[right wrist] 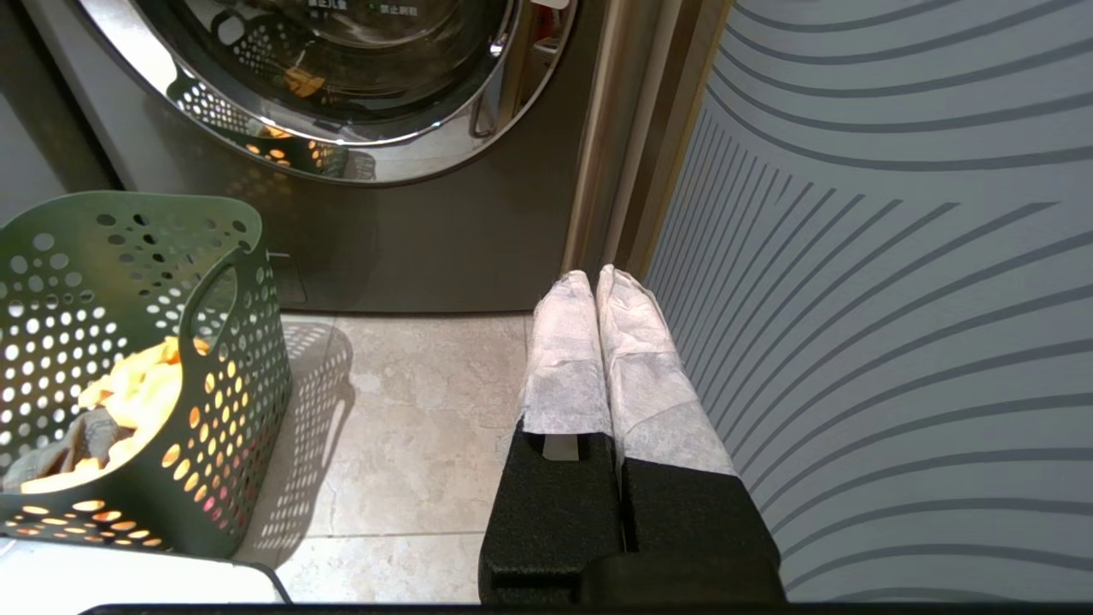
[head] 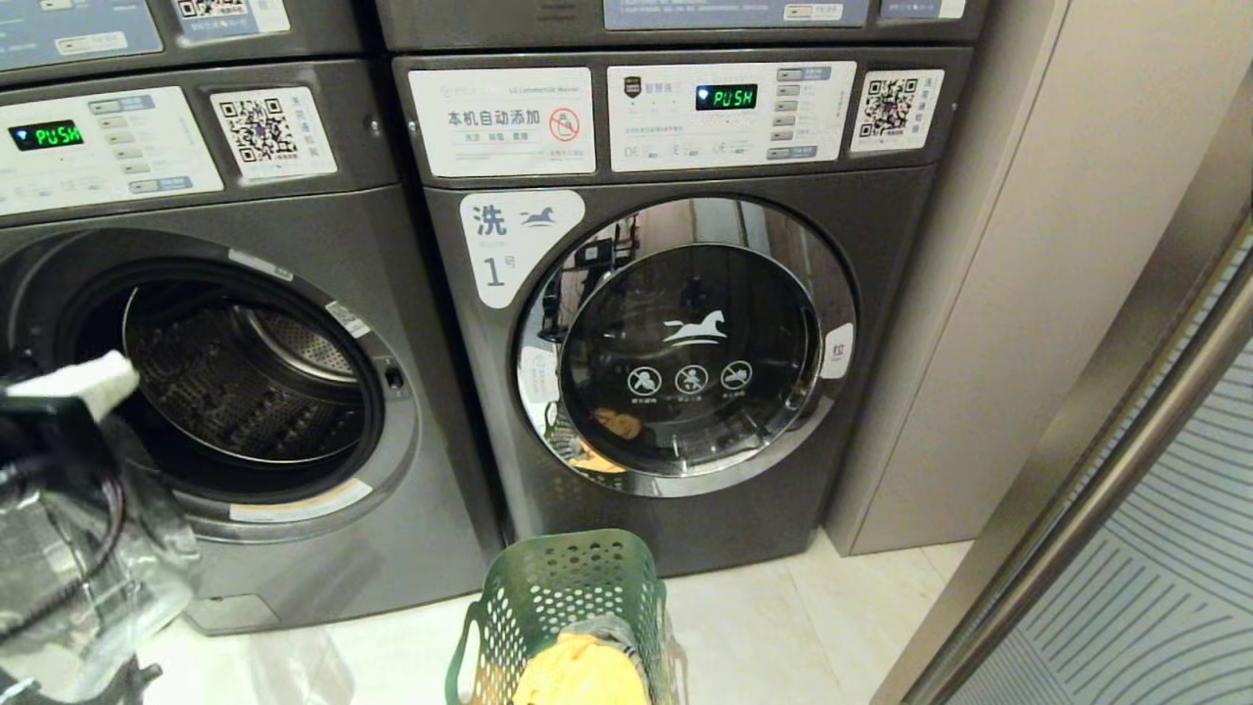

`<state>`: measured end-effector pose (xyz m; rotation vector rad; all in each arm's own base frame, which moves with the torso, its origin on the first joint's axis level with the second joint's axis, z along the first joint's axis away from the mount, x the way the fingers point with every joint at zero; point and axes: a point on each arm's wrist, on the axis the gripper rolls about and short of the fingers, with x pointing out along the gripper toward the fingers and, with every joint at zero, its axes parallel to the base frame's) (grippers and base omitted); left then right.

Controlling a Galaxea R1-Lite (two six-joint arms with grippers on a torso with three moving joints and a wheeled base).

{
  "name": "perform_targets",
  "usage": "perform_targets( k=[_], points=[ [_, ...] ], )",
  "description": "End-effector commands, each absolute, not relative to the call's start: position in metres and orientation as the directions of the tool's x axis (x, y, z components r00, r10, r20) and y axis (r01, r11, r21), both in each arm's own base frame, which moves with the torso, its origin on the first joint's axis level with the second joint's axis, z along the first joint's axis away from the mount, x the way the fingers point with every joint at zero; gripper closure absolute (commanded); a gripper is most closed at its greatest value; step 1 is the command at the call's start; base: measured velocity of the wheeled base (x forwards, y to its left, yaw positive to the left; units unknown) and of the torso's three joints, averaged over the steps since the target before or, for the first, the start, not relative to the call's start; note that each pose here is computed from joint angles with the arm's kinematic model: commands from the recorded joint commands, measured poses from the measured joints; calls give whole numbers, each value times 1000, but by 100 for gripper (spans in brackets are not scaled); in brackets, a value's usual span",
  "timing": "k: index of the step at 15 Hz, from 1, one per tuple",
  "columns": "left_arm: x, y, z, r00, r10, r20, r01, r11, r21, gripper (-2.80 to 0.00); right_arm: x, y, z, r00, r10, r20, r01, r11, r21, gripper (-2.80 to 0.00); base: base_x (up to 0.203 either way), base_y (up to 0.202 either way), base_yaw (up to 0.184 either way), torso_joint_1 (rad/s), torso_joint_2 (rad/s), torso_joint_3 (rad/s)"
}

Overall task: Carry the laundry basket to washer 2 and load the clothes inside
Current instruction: Open the lid of the washing machine

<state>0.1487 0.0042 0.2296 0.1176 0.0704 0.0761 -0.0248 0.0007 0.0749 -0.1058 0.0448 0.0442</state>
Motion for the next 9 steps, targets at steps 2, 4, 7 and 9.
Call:
perform_targets(
  k=[2,4,7,9],
  points=[
    [111,-3,184,984,85,-155,-64,989,132,0,-25,1,75,998,43,-49,-48,993,-105,0,0,0,0,0,0,0],
    [70,0,167,989,98,-110,-85,989,120,0,-25,1,75,998,43,-49,-48,993,-105,0,0,0,0,0,0,0],
    [13,2,137,995,103,17,-104,990,98,0,-25,1,75,998,43,-49,-48,993,-105,0,0,0,0,0,0,0],
    [-12,2,113,995,62,83,-70,993,94,0,-25,1,75,998,43,-49,-48,993,-105,0,0,0,0,0,0,0]
  ],
)
